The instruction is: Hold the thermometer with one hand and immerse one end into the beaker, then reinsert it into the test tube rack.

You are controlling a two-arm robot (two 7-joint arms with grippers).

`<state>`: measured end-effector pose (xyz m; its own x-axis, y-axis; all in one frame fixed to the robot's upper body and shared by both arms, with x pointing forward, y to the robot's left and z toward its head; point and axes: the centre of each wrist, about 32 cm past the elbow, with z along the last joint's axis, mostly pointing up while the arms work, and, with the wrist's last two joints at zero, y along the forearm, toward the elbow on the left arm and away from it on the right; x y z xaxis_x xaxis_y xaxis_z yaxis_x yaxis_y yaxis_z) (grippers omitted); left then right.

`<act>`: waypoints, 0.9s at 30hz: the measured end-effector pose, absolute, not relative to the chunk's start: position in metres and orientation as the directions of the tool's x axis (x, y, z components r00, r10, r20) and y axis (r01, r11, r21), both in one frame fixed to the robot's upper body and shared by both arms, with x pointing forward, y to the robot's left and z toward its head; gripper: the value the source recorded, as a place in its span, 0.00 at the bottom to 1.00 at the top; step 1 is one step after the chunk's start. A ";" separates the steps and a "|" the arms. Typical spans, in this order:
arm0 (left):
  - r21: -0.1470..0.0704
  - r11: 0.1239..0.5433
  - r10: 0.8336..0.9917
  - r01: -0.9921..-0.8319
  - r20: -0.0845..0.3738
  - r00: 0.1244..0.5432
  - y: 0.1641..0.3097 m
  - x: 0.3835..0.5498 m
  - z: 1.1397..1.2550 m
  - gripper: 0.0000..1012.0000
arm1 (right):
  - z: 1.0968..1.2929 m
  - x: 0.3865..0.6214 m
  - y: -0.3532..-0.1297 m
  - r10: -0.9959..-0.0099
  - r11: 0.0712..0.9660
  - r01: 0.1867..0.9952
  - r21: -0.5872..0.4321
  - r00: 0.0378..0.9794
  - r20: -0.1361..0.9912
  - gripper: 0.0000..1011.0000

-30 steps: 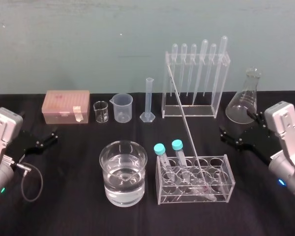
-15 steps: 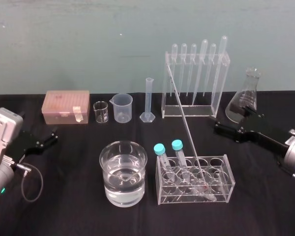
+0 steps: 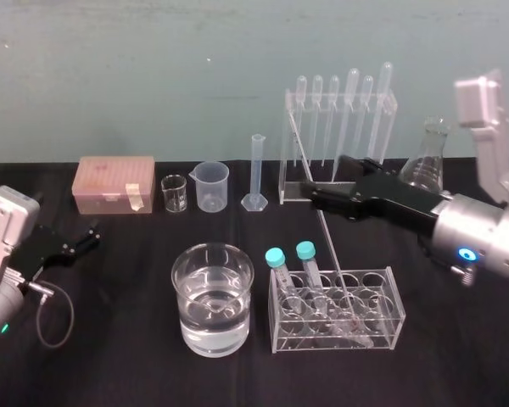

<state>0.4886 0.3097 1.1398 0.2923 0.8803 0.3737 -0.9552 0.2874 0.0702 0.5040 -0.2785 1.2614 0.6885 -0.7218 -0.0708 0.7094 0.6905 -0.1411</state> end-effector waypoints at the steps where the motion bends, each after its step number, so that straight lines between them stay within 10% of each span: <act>1: 0.070 0.287 0.880 -0.955 0.374 0.292 0.310 0.489 1.140 1.00 | 1.261 0.504 -0.279 -0.722 0.691 0.709 -0.141 0.688 -0.071 0.99; 27: 0.070 0.287 0.880 -0.955 0.374 0.292 0.310 0.489 1.140 1.00 | 1.269 0.530 -0.236 -0.765 0.635 0.742 -0.215 0.643 -0.040 0.99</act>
<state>0.4886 0.3097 1.1398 0.2923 0.8803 0.3737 -0.9553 0.2873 0.0703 0.5299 -0.2364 1.2693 0.6428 -0.7650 -0.0404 0.7420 0.6349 -0.2154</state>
